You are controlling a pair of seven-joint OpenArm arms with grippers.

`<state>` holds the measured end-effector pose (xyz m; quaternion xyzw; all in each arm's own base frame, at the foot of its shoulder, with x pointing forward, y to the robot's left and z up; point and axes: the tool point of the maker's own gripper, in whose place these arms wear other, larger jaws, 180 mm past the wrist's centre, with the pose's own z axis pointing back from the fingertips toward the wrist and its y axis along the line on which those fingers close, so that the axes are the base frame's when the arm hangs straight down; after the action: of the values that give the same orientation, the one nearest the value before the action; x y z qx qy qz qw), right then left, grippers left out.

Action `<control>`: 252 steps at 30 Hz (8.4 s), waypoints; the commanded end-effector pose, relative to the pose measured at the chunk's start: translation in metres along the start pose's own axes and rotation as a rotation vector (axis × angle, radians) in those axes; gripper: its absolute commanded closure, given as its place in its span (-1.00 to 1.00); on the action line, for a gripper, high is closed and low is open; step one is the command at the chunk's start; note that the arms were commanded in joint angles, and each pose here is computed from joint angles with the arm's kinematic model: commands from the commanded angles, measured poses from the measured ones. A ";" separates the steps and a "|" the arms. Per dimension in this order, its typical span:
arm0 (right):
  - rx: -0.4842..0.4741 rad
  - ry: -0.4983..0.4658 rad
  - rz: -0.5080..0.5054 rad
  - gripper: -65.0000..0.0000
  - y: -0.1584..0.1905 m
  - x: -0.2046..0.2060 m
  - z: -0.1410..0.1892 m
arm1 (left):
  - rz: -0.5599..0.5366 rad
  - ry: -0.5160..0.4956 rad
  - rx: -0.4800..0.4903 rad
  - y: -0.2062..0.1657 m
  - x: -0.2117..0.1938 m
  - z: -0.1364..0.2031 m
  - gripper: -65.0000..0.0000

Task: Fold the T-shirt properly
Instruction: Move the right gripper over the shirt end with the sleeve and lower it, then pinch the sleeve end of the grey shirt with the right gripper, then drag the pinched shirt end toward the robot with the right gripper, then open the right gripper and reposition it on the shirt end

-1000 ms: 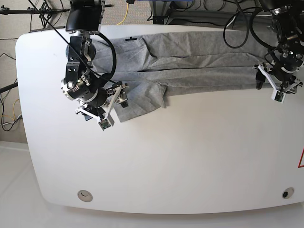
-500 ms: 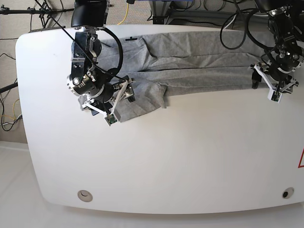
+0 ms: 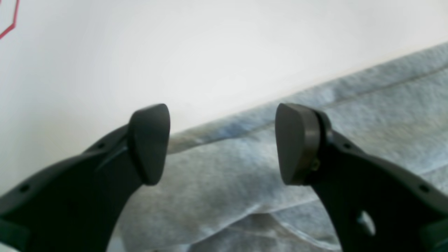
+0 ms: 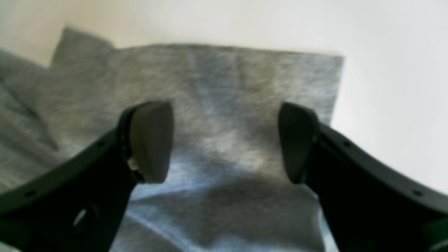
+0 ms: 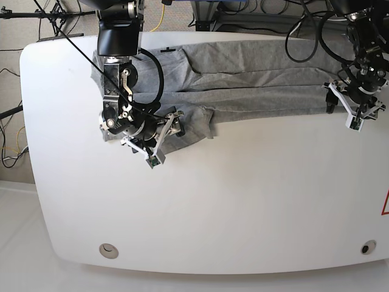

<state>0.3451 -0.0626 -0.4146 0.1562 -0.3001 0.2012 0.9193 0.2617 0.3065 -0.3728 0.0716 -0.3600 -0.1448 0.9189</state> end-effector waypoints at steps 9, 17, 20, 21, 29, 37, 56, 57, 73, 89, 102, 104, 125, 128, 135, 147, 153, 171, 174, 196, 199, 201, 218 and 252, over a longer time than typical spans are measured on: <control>0.019 -0.001 0.037 -0.37 -0.007 0.009 -0.009 | -0.002 -0.042 0.012 0.007 0.011 0.002 -0.35; 0.003 -0.048 0.002 -0.37 -0.016 0.020 -0.009 | 0.000 -0.047 0.010 0.005 0.012 0.003 -0.36; 0.001 -0.057 -0.009 -0.37 -0.019 0.022 -0.009 | 0.002 -0.048 0.010 0.005 0.012 0.003 -0.36; 0.002 -0.058 -0.011 -0.37 -0.020 0.023 -0.009 | 0.002 -0.049 0.010 0.005 0.012 0.003 -0.36; 0.027 -0.028 -0.034 -0.36 -0.022 0.013 -0.021 | 0.000 -0.048 0.007 0.004 0.011 0.003 -0.35; 0.049 -0.061 -0.063 -0.35 -0.024 0.009 -0.029 | 0.001 -0.045 0.009 0.003 0.011 0.003 -0.35; 0.071 -0.015 -0.054 0.33 -0.015 -0.004 -0.028 | 0.006 -0.027 0.009 0.003 0.004 0.003 -0.34; 0.078 -0.009 -0.056 0.45 -0.013 -0.006 -0.028 | 0.006 -0.023 0.010 0.003 0.004 0.003 -0.34; 0.091 -0.026 -0.046 1.00 -0.007 -0.003 -0.029 | 0.011 -0.026 0.013 0.004 0.004 0.003 -0.34; 0.093 -0.091 -0.088 0.16 -0.010 -0.007 -0.036 | 0.016 -0.029 0.007 0.002 0.003 0.003 -0.35; 0.048 -0.085 0.016 0.88 -0.014 0.019 -0.006 | 0.006 -0.022 0.004 0.000 0.004 0.003 -0.36; 0.040 -0.075 0.041 0.98 -0.013 0.021 0.001 | 0.007 -0.020 0.005 0.000 0.003 0.002 -0.36; -0.014 -0.039 0.165 0.99 0.013 -0.031 0.090 | 0.005 -0.031 0.005 -0.001 0.007 0.001 -0.37; -0.044 -0.047 0.103 0.98 0.005 -0.035 0.090 | 0.004 -0.031 0.003 -0.001 0.007 0.001 -0.37; -0.113 -0.077 -0.010 0.99 -0.011 -0.039 0.091 | 0.003 -0.035 -0.004 -0.003 0.009 -0.001 -0.37; -0.064 -0.029 0.084 1.00 0.000 -0.047 0.126 | 0.002 -0.063 -0.011 -0.004 0.014 -0.002 -0.37; 0.092 0.011 0.089 1.00 0.036 -0.069 0.128 | 0.003 -0.054 -0.009 -0.004 0.013 -0.002 -0.36; 0.361 0.148 0.019 0.99 0.100 -0.147 0.136 | 0.009 -0.044 -0.010 -0.005 0.010 -0.003 -0.35; 0.379 0.148 -0.009 0.99 0.103 -0.152 0.134 | 0.010 -0.041 -0.012 -0.005 0.009 -0.004 -0.36; 0.210 0.231 0.054 -0.14 0.046 -0.153 0.126 | -0.003 -0.023 -0.012 -0.004 0.002 -0.002 -0.38; 0.222 0.241 0.076 -0.16 0.044 -0.146 0.131 | -0.012 -0.028 -0.016 -0.005 0.002 0.000 -0.39; 0.224 0.240 0.080 -0.17 0.044 -0.145 0.132 | -0.014 -0.029 -0.018 -0.005 0.002 0.000 -0.39; 0.151 0.104 0.159 -0.17 0.048 -0.089 0.129 | -0.008 -0.038 -0.013 -0.007 0.002 0.002 -0.39; 0.033 0.065 -0.021 -0.03 0.030 -0.090 0.073 | -0.019 -0.007 -0.024 -0.010 -0.007 0.004 -0.37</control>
<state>0.2212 -0.0800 -0.4170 0.1973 -0.2593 0.2021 0.9236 0.2447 0.2963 -0.3883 0.0570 -0.3436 -0.1543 0.9246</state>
